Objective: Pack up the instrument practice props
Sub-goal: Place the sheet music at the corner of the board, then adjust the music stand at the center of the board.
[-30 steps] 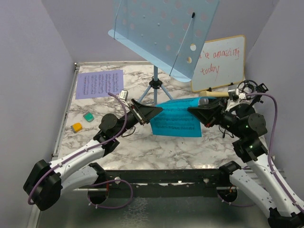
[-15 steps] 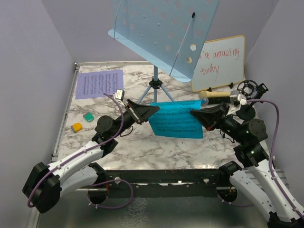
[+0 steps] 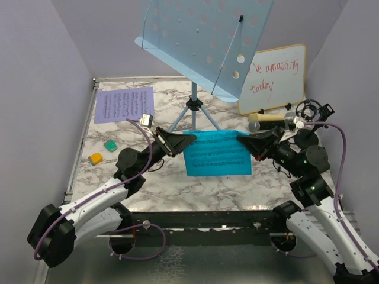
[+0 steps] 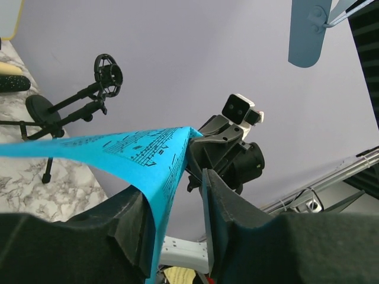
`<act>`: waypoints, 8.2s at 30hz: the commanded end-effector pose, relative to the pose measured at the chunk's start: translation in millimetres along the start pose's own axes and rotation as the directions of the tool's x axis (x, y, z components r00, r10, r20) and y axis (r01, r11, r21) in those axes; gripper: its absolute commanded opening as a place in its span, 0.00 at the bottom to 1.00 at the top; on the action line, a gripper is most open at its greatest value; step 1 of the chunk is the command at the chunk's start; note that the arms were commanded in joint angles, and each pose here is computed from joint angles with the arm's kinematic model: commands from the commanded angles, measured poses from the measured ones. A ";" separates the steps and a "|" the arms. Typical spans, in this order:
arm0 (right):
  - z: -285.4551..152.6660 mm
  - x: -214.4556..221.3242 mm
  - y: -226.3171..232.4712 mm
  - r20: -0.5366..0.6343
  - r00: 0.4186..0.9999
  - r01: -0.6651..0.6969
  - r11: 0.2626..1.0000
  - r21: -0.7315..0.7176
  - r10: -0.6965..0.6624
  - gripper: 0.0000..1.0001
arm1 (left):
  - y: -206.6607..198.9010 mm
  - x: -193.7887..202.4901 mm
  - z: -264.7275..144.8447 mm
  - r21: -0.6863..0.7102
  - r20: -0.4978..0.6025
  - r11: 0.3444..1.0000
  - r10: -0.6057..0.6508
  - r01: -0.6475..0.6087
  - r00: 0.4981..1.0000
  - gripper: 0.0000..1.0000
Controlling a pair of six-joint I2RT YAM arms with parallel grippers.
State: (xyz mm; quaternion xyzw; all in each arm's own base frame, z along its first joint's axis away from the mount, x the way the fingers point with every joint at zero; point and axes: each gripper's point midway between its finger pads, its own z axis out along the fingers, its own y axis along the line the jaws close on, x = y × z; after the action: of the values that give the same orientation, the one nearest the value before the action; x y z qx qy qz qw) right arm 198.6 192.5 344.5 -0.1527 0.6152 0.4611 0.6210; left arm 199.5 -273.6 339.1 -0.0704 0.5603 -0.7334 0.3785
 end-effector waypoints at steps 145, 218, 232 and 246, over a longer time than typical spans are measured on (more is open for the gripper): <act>-64.4 -10.0 -68.7 -0.056 0.965 0.254 0.853 0.455 -0.258 1.00 | 368.4 -364.2 -166.2 -0.523 0.839 0.663 0.511 0.535 0.186 0.00; 15.9 74.9 -94.4 -0.222 0.971 0.146 0.956 0.254 -0.089 1.00 | 205.9 -173.1 -74.7 -0.583 -0.065 0.574 0.673 -0.575 0.737 0.77; 42.4 116.3 -139.4 -0.272 0.960 0.152 0.940 0.305 -0.067 1.00 | 205.7 -104.6 -24.7 -0.203 -0.261 0.634 0.700 -0.747 0.665 0.74; 58.1 174.4 -192.4 -0.427 0.901 0.236 0.910 0.342 -0.073 0.95 | 216.8 -77.7 -33.7 -0.217 -0.300 0.584 0.723 -0.782 0.623 0.37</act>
State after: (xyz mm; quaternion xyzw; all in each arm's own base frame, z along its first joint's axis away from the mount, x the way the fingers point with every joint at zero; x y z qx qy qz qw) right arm 332.0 199.1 121.4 -0.1517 0.8051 0.2568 0.5127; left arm 354.1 -212.1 162.6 0.1687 0.6879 -0.4094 0.5751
